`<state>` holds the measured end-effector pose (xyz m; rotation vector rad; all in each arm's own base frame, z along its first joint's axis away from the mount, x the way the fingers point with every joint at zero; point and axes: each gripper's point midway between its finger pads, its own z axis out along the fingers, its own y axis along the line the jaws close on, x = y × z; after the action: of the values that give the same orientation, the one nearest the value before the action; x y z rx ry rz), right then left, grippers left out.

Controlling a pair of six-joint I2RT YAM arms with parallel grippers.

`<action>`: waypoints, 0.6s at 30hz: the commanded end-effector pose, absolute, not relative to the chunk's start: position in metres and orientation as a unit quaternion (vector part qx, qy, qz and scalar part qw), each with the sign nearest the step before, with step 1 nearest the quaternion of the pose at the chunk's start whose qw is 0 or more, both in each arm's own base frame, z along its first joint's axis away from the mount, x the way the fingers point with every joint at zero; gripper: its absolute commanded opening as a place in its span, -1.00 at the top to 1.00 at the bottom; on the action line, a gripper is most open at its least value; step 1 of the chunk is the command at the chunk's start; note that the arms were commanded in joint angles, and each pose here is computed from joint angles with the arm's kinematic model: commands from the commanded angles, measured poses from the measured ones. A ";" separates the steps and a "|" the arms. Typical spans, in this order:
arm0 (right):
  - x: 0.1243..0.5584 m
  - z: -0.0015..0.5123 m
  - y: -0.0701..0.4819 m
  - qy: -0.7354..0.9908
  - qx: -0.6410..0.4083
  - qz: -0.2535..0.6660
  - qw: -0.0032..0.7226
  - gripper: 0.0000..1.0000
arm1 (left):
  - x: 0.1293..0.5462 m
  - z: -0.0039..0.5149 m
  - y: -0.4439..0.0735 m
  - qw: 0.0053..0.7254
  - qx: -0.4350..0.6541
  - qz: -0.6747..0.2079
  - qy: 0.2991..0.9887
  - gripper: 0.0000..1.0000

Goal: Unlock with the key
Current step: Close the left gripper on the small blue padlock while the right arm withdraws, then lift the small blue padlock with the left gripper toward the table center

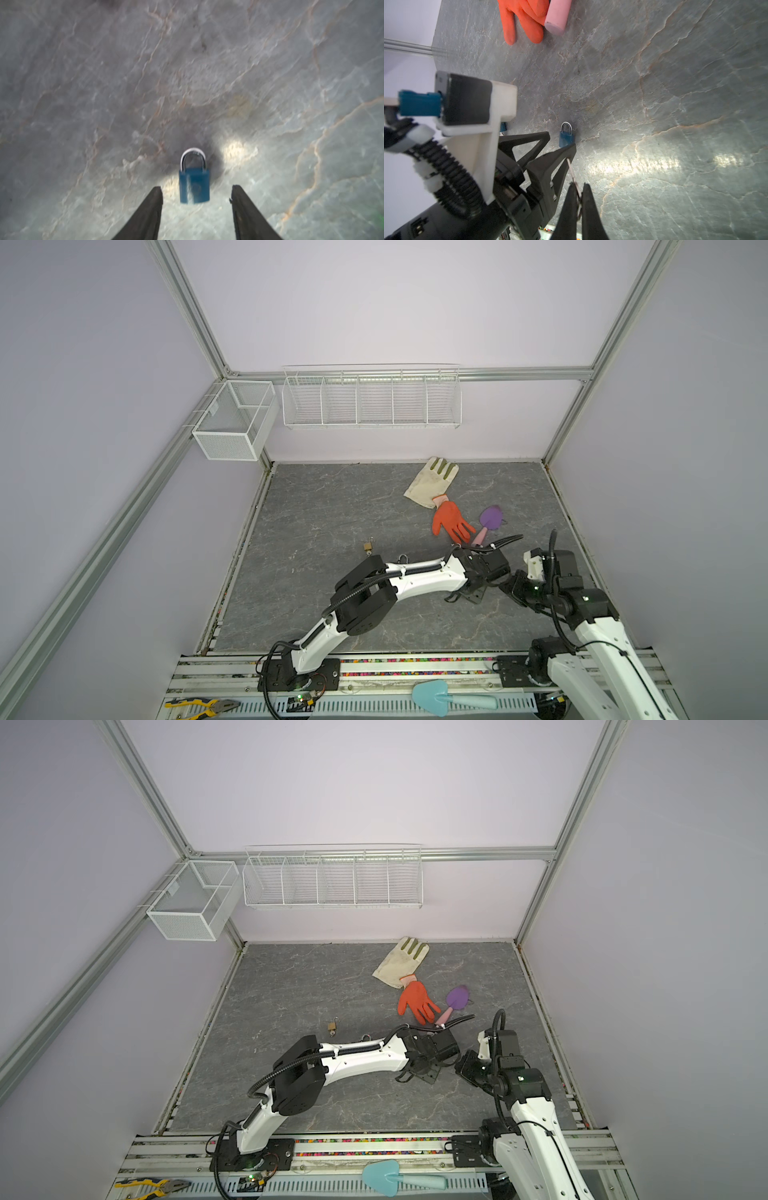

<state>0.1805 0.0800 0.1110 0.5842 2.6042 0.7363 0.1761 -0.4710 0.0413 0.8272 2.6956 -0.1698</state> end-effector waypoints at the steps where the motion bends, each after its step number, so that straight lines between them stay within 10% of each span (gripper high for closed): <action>1: 0.179 0.106 0.078 0.928 0.200 0.255 0.185 0.88 | 0.183 0.034 -0.459 0.160 0.298 -0.010 0.941 -0.03; 18: 0.177 0.108 0.078 0.926 0.198 0.258 0.191 0.88 | 0.180 0.015 -0.459 0.139 0.287 -0.019 0.948 0.32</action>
<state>0.1788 0.0793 0.1105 0.5684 2.5982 0.7314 0.1803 -0.4686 0.0248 0.8334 2.7110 -0.0972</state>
